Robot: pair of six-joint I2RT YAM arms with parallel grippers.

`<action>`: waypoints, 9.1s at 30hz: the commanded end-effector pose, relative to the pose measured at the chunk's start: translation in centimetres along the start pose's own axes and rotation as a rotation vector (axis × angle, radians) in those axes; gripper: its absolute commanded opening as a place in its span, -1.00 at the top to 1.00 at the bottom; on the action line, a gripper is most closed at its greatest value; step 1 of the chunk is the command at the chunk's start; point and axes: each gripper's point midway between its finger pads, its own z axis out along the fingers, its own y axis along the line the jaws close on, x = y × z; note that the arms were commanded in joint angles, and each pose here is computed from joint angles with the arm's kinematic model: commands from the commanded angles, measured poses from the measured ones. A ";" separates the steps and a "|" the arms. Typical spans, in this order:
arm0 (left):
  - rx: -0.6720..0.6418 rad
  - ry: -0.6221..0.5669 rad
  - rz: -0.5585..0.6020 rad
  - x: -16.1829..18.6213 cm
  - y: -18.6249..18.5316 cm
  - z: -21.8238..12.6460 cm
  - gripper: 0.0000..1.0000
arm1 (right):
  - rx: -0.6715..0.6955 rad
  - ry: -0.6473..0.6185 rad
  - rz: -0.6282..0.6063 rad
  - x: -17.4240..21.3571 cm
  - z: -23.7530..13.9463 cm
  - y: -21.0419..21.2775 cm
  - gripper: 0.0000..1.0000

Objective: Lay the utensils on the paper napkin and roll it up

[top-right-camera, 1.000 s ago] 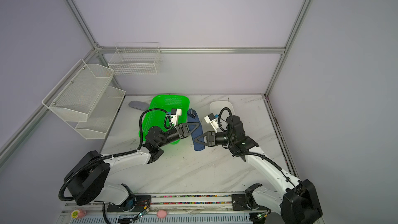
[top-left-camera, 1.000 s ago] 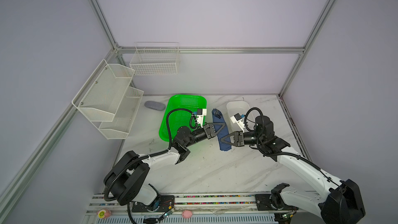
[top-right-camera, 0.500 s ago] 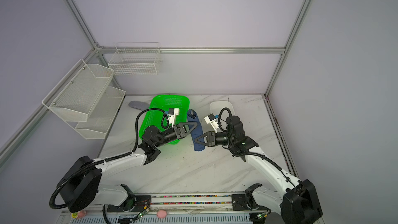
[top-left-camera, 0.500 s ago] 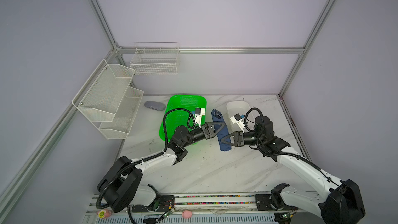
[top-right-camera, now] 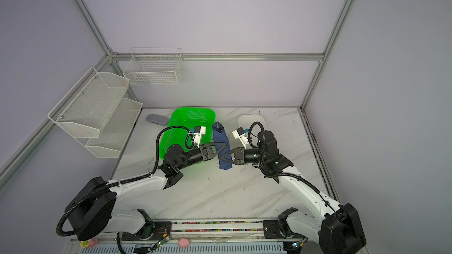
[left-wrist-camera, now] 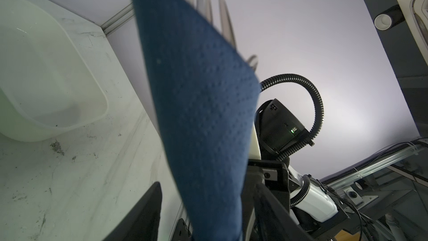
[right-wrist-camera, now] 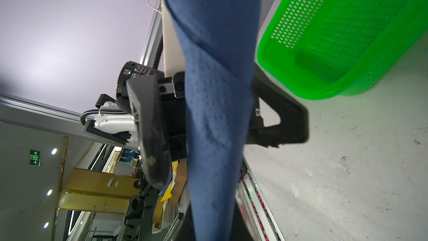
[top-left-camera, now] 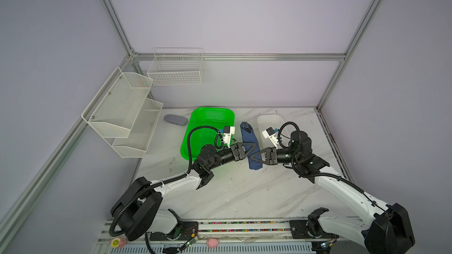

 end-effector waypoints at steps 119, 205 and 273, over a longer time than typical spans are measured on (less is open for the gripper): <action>-0.482 0.214 0.089 -14.3 21.8 -7.3 0.82 | 0.494 -0.372 0.002 -9.7 4.7 -10.6 0.14; -1.004 0.425 -0.011 -11.9 34.0 -10.8 0.48 | 0.687 -0.374 -0.023 -7.9 4.1 -11.9 0.13; -1.591 -0.682 0.688 -11.0 11.2 -36.4 -0.99 | 1.491 -1.068 -0.534 -7.3 -25.0 -18.4 -0.95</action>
